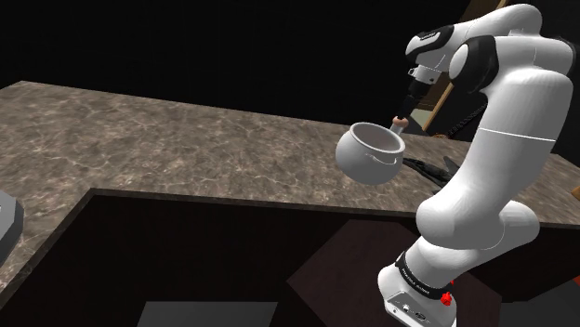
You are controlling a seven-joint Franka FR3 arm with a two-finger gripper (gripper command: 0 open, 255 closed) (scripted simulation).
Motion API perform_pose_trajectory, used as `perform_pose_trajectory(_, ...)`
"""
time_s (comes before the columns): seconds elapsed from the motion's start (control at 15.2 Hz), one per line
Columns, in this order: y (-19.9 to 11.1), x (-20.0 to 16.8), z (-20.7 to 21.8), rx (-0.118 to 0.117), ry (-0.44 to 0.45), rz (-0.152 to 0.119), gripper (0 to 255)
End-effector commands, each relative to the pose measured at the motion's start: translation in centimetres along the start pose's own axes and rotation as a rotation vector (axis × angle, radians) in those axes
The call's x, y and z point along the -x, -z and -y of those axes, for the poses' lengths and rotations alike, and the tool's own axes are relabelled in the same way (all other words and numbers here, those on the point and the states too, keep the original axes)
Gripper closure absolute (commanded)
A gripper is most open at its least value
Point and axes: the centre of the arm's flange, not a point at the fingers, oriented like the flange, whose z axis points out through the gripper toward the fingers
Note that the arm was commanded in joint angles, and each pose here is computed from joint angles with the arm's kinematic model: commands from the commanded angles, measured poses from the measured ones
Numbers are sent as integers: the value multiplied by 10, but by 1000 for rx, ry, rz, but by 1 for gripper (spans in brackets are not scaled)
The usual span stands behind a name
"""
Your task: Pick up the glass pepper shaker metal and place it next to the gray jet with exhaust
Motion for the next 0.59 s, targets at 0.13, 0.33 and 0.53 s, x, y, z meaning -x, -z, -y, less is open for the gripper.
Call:
perform_pose_trajectory(0.13,36,0,-1,0,0,0,0)
perform_pose_trajectory(0.33,36,0,-1,0,0,0,0)
perform_pose_trajectory(0.53,36,0,-1,0,0,0,0)
